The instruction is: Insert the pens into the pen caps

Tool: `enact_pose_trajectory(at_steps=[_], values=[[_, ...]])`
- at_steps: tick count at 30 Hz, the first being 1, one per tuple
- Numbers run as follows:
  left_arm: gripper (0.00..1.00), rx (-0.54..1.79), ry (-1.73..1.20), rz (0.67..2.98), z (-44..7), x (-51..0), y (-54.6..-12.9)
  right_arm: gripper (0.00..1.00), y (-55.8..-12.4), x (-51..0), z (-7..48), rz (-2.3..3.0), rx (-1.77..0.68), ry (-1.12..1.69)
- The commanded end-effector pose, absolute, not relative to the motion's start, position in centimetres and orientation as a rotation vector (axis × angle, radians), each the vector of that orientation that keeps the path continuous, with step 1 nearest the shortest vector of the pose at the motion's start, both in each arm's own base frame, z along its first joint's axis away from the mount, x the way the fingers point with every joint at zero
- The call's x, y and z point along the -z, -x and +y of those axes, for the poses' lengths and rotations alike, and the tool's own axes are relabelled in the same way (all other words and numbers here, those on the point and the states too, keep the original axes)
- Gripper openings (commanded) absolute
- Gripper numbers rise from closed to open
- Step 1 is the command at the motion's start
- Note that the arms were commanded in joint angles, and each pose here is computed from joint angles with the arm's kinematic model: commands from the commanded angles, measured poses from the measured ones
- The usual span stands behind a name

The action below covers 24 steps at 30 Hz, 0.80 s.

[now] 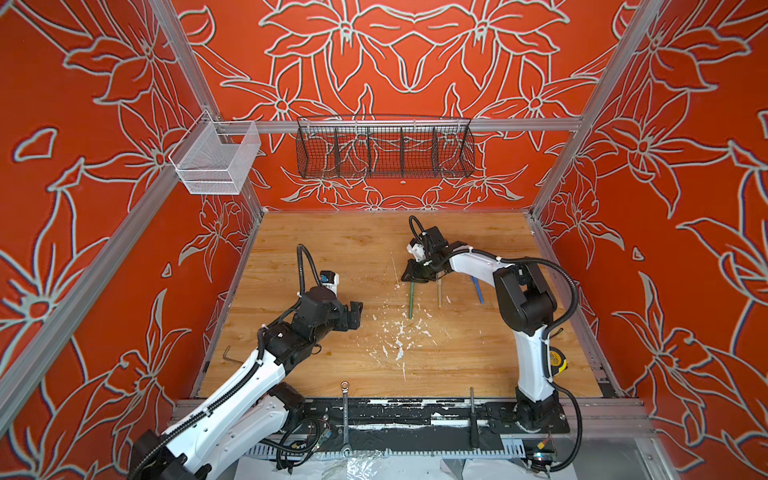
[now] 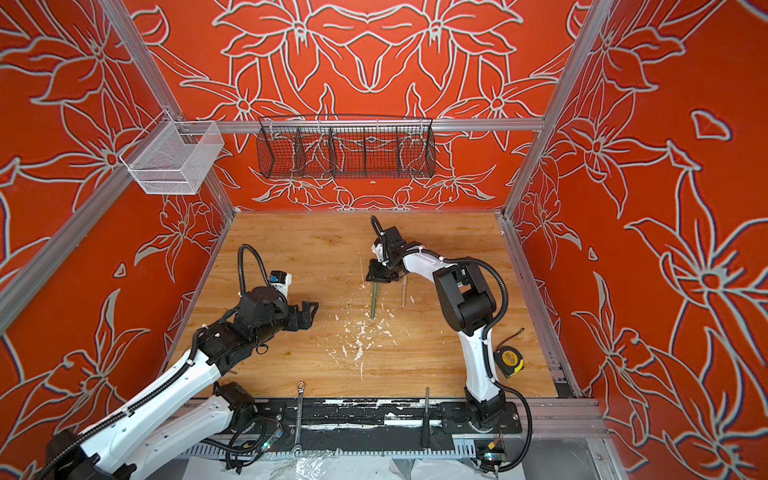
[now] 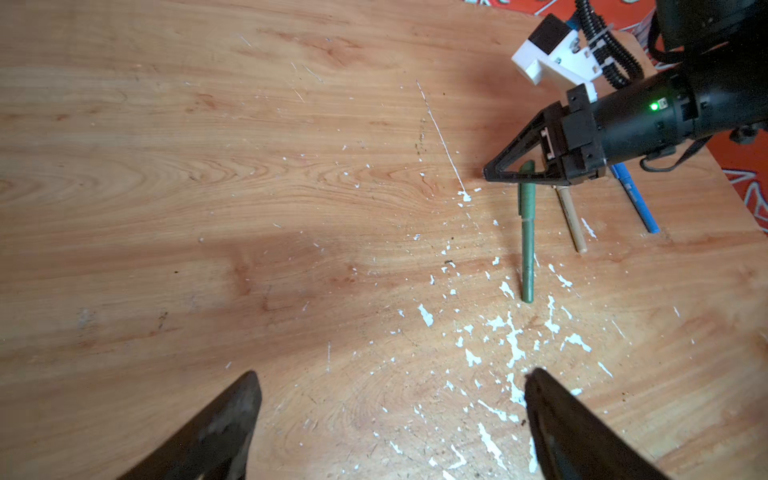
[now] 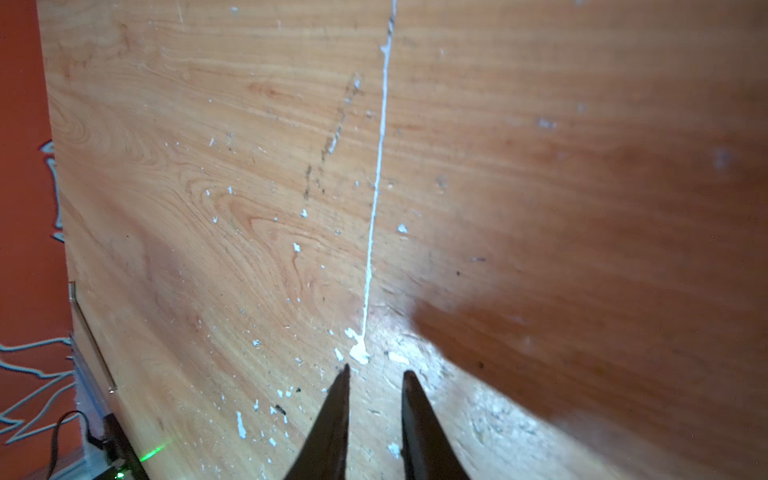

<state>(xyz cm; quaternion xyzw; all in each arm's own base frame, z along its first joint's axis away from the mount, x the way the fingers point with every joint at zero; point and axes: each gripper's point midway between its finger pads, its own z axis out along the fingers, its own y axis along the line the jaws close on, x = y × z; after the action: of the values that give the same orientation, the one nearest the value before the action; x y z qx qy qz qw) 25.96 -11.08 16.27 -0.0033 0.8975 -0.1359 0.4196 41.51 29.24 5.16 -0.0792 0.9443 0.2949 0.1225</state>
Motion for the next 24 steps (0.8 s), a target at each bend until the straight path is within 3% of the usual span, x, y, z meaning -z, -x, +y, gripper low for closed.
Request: enact_pose_trajectory(at_steps=[1, 3, 9, 13, 16, 20, 24], values=[[0.97, 0.255, 0.069, 2.256, -9.4, -15.5, -25.9, 0.35, -42.1, -4.7, 28.7, 2.764, -0.744, 0.290], [0.97, 0.215, 0.084, 2.252, -8.8, -15.4, -26.1, 0.43, -42.4, -5.0, 28.6, 2.754, -0.683, 0.306], [0.97, 0.106, 0.130, 2.192, -7.1, -15.9, -27.5, 0.49, -43.3, -6.8, 27.1, 2.689, -0.540, 0.301], [0.97, -0.158, 0.223, 2.040, -2.8, -17.4, -28.8, 0.50, -43.3, -10.2, 24.4, 2.554, -0.436, 0.267], [0.97, -0.297, 0.271, 1.911, 0.4, -17.8, -29.8, 0.51, -42.5, -12.3, 19.4, 2.457, -0.277, 0.180], [0.97, -0.242, 0.341, 1.891, 3.2, -16.1, -31.1, 0.58, -39.8, -14.4, 10.4, 2.274, 0.020, 0.024], [0.97, -0.172, 0.344, 1.930, 4.2, -13.6, -32.2, 0.61, -36.3, -13.5, 2.5, 2.152, 0.142, -0.202]])
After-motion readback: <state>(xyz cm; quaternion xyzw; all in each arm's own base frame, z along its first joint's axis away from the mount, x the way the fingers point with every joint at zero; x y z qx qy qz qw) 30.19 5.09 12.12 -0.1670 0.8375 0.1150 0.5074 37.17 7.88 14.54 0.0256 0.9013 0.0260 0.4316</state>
